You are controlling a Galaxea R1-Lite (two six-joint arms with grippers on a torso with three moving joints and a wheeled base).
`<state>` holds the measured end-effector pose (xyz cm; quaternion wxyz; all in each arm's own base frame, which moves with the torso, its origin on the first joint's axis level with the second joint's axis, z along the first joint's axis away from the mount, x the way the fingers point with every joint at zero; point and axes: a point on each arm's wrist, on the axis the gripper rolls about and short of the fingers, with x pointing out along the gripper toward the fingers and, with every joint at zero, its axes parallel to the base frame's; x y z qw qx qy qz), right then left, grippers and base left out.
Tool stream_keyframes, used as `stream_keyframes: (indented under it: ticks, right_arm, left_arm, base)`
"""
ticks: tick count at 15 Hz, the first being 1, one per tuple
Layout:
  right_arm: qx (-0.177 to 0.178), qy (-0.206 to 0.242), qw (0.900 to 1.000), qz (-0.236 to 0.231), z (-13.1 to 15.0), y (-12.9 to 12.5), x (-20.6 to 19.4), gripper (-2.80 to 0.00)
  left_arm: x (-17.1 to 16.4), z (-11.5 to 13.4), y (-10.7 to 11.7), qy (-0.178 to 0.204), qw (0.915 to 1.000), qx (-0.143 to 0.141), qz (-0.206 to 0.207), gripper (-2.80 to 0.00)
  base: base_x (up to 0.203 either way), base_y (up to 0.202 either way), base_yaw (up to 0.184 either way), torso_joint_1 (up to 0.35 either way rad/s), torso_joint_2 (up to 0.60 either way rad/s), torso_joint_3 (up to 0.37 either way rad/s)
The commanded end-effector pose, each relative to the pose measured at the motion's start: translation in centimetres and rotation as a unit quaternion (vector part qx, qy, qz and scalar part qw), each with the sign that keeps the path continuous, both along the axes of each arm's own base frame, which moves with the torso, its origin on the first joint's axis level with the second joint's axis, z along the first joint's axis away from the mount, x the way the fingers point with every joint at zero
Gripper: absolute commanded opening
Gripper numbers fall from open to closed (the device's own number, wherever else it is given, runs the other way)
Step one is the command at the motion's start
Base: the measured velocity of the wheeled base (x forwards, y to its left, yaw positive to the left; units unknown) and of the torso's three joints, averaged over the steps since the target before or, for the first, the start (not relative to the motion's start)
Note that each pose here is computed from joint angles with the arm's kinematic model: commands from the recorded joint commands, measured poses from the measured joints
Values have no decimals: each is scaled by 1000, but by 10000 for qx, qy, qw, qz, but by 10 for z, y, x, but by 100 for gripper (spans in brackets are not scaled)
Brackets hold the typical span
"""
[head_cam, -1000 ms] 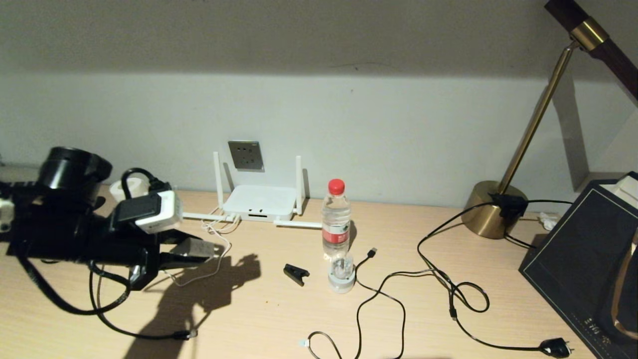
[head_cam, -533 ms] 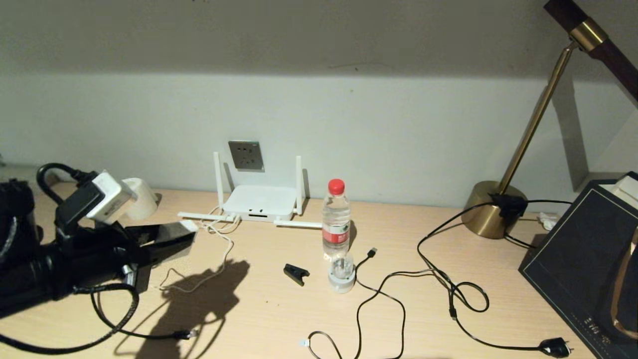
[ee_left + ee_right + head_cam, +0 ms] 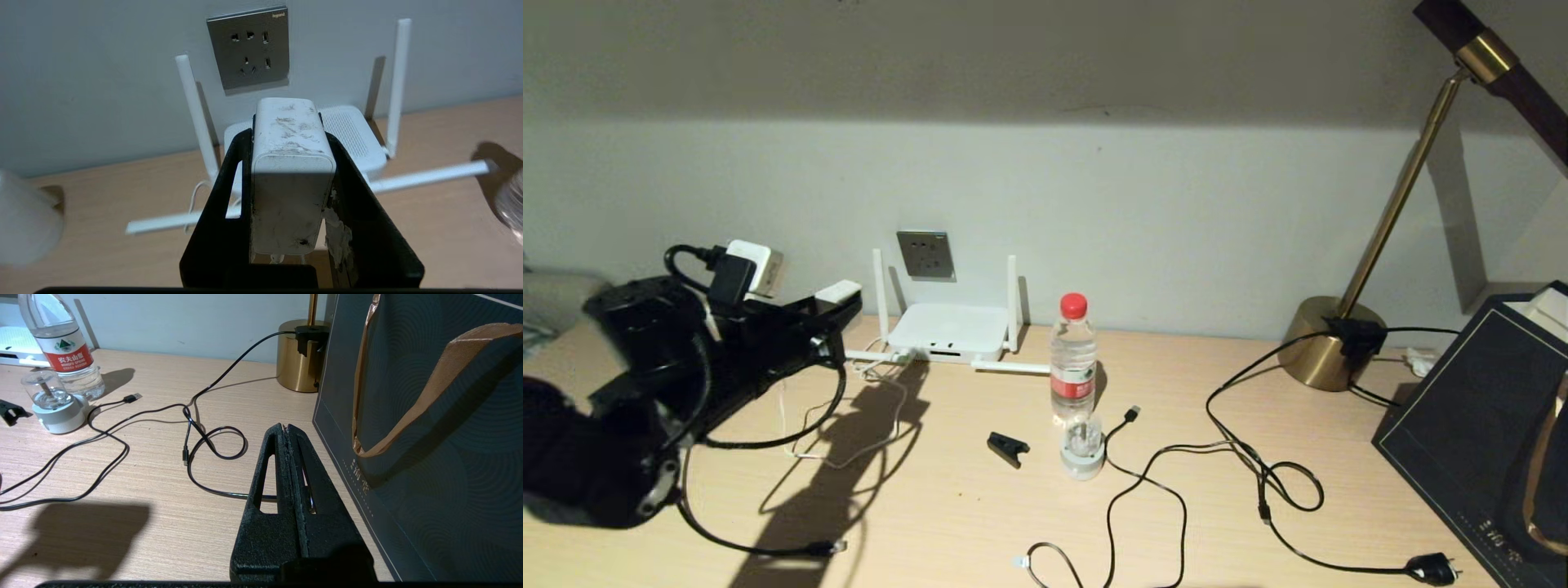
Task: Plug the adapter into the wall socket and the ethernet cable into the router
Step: Align plug and socket
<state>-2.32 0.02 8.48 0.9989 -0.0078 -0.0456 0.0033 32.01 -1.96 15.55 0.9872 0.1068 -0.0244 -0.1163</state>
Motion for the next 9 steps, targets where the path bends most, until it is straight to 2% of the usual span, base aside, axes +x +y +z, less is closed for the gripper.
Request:
stream_keyframes:
  ticks: [1,5,9]
  right_arm:
    - [-1,180,9998,1,-10,0,3,-280]
    - [-1,174,9998,2,-9,0,3,-280]
    - [-1,173,9998,2,-10,0,3,-280]
  left_arm:
    - [46,-48,-11,391,9992,-54,-40,-280]
    - [91,-62,-28,72,9996,-208,-148,-280]
    - [125,-59,-35,-434,9968,-669,66,-280]
  base:
    - [0,0,0,0,0,0]
    - [0,0,0,0,0,0]
    - [0,0,0,0,0,0]
